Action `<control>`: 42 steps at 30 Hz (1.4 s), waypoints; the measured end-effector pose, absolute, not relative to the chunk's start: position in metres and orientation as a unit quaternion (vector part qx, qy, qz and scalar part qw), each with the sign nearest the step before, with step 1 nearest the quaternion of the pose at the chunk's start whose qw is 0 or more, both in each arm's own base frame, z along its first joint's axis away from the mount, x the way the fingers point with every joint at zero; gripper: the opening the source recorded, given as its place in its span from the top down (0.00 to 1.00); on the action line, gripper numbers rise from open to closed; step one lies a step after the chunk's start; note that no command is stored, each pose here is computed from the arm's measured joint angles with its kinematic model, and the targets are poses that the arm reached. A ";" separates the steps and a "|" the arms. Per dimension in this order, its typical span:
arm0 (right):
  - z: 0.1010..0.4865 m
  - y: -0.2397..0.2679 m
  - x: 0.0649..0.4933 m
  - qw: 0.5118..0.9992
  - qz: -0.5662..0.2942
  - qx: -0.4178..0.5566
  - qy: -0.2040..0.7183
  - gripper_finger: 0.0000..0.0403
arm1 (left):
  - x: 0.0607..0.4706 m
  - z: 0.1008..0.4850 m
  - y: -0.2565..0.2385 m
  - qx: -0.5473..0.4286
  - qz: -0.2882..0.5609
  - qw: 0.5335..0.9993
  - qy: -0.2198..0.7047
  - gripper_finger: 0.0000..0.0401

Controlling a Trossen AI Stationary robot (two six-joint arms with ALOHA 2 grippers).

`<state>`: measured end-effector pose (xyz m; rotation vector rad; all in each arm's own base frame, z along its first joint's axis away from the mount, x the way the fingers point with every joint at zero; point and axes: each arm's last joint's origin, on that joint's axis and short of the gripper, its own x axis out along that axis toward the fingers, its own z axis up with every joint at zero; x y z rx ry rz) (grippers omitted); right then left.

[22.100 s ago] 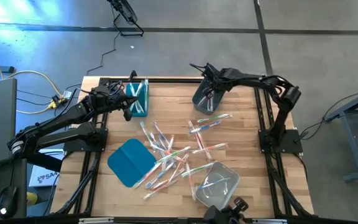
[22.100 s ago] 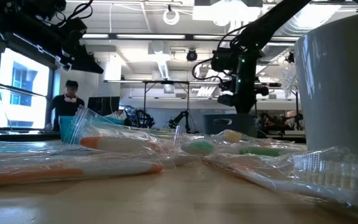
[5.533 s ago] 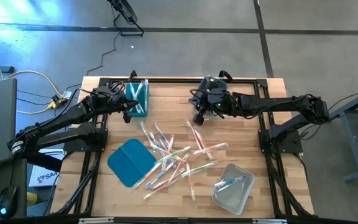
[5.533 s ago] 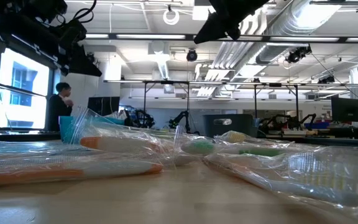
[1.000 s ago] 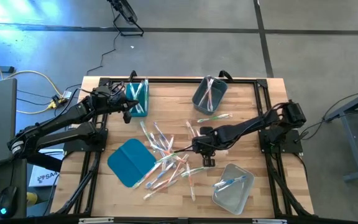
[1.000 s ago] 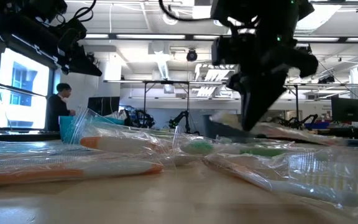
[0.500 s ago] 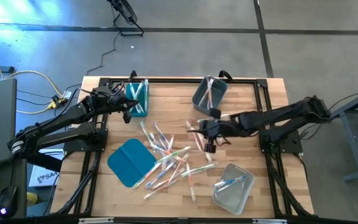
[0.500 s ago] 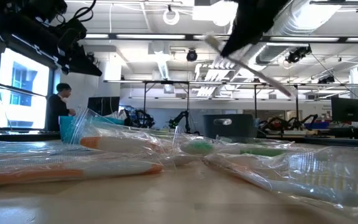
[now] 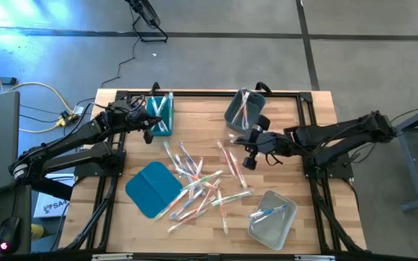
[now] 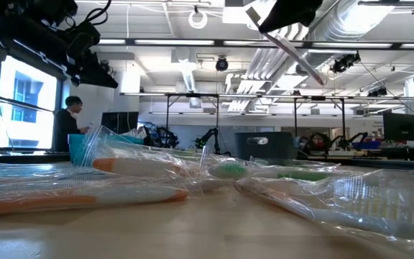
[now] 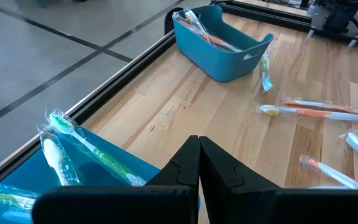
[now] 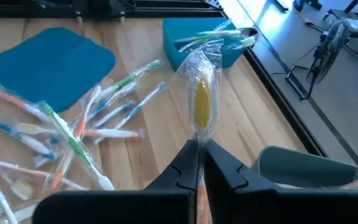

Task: Pick & Place Toothbrushes
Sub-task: Put the orange toothbrush into the dark gray bin

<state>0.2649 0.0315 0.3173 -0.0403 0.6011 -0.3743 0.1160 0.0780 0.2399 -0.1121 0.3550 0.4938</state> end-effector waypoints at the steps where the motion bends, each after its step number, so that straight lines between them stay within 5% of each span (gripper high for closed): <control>1: 0.317 0.031 0.265 0.937 -0.186 -0.017 0.295 0.99 | 0.116 0.240 0.078 -0.055 0.243 0.953 0.174 1.00; 24: 0.330 -0.070 0.284 0.937 -0.298 0.054 0.176 0.99 | 0.116 0.240 0.078 -0.055 0.243 0.953 0.174 1.00; 42: 0.269 -0.146 0.303 0.861 -0.439 0.143 0.214 0.99 | 0.116 0.240 0.078 -0.055 0.243 0.953 0.174 1.00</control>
